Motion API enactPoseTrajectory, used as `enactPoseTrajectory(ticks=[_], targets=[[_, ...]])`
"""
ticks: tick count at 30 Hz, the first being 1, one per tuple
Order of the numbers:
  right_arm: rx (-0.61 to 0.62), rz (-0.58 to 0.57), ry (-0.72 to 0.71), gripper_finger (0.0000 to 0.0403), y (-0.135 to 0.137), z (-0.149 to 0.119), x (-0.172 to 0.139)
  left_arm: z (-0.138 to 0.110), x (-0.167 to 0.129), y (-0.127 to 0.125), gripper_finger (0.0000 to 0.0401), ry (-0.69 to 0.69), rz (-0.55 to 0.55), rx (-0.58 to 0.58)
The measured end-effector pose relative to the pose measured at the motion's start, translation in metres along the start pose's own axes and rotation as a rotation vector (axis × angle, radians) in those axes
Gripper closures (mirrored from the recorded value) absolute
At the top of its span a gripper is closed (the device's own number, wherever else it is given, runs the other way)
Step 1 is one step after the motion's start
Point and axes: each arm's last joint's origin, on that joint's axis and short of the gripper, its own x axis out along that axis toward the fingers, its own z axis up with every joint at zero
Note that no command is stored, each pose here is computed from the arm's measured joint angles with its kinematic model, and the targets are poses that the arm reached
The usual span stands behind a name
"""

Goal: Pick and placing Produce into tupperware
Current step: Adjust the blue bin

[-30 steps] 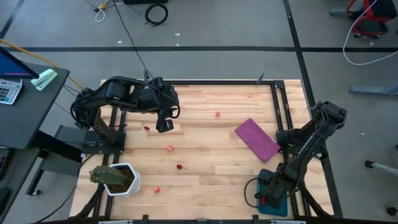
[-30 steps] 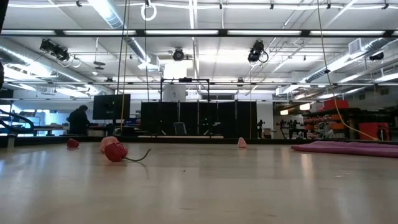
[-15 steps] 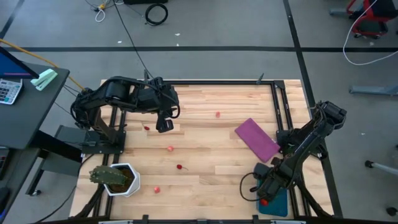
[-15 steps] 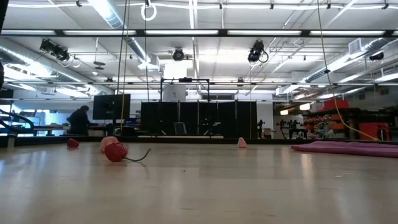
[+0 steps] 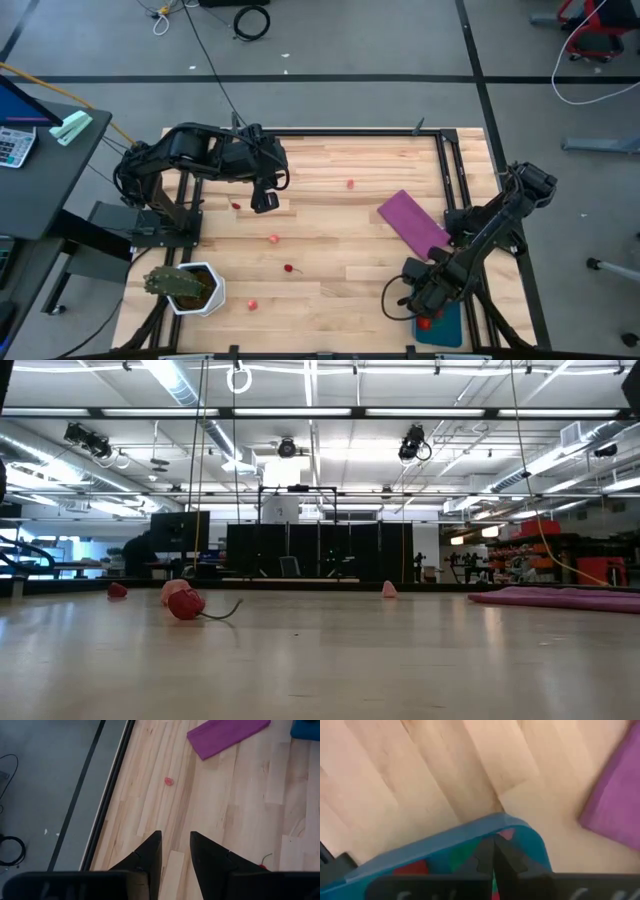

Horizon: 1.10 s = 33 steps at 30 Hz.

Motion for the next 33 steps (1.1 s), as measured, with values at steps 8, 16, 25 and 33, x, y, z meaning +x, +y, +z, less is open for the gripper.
enactPoseTrajectory(ticks=[8,16,25,33], targets=[[-0.025,-0.022,-0.125,0.0397,-0.009,0.024,0.013,0.0,0.0,0.0,0.0294,0.0,0.0,0.0],[-0.097,0.047,-0.275,0.0399,-0.02,0.061,0.033,0.0,0.0,0.0,0.0294,0.0,0.0,0.0],[-0.146,0.054,-0.432,0.0399,-0.034,0.107,0.033,0.0,0.0,0.0,0.0294,0.0,0.0,0.0],[-0.213,0.105,-0.555,0.0386,-0.029,0.133,0.017,0.0,0.0,0.0,0.0294,0.0,0.0,0.001]])
